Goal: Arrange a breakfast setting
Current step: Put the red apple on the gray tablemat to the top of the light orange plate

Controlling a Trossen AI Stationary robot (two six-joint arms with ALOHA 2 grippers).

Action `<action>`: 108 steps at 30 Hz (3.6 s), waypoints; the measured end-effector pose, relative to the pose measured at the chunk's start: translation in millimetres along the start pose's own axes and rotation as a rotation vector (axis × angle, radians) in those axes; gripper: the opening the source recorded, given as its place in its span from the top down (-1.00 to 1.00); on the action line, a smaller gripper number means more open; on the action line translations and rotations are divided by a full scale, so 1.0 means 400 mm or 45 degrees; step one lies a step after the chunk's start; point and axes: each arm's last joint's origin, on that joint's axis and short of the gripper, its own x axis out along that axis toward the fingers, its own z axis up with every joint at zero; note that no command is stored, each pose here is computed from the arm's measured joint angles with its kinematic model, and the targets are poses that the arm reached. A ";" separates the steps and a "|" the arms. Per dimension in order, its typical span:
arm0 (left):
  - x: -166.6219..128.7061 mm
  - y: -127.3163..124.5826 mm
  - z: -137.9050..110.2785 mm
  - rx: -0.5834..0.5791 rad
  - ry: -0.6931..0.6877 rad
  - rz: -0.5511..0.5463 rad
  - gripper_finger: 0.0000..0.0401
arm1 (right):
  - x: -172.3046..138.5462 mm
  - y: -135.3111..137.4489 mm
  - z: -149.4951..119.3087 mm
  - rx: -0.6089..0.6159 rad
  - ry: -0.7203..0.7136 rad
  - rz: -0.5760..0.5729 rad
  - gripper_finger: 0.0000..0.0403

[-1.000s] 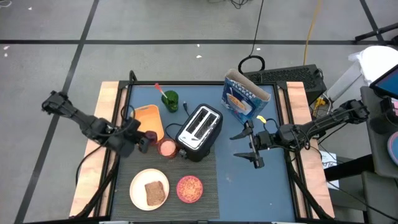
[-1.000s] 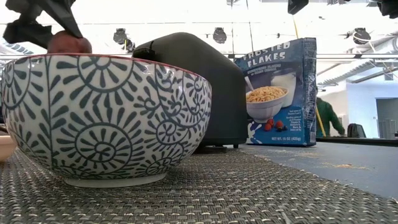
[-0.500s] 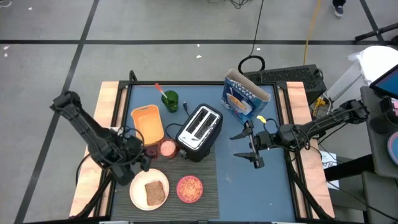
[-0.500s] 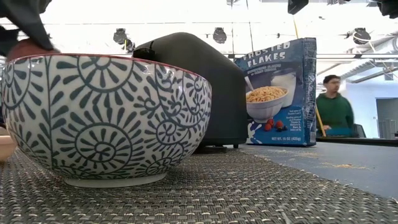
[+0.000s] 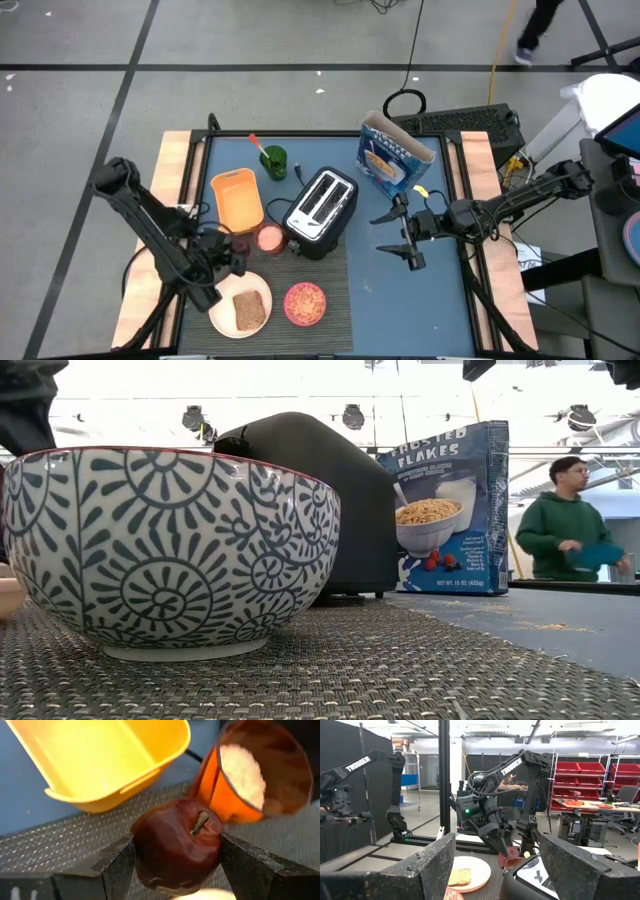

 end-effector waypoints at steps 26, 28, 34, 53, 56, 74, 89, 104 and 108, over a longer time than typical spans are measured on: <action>0.103 -0.028 -0.078 -0.024 -0.196 0.087 -0.33 | 0.000 0.000 0.000 0.000 0.002 0.000 -0.38; 0.115 -0.030 -0.083 -0.016 -0.213 0.109 -0.33 | 0.000 0.000 0.000 0.000 0.001 0.000 -0.38; 0.127 -0.031 -0.085 -0.005 -0.230 0.131 -0.33 | 0.000 0.000 0.000 0.000 0.001 0.000 -0.38; 0.127 -0.031 -0.085 0.061 -0.219 0.144 -0.33 | 0.000 0.000 0.000 0.000 0.001 0.000 -0.38; 0.127 -0.031 -0.086 0.059 -0.217 0.144 -0.33 | 0.000 0.000 0.000 0.000 0.001 0.000 -0.38; 0.128 -0.036 -0.090 0.038 -0.198 0.123 -0.34 | 0.000 0.000 0.000 0.000 0.001 0.000 -0.38; 0.130 -0.038 -0.095 0.045 -0.164 0.129 -0.66 | 0.000 0.000 0.000 0.000 0.001 0.000 -0.38; 0.129 -0.037 -0.094 0.151 -0.160 0.141 -0.66 | 0.000 0.000 0.000 0.000 0.001 0.000 -0.38; 0.129 -0.037 -0.094 0.154 -0.161 0.140 -0.66 | 0.000 0.000 0.000 0.000 0.001 -0.001 -0.38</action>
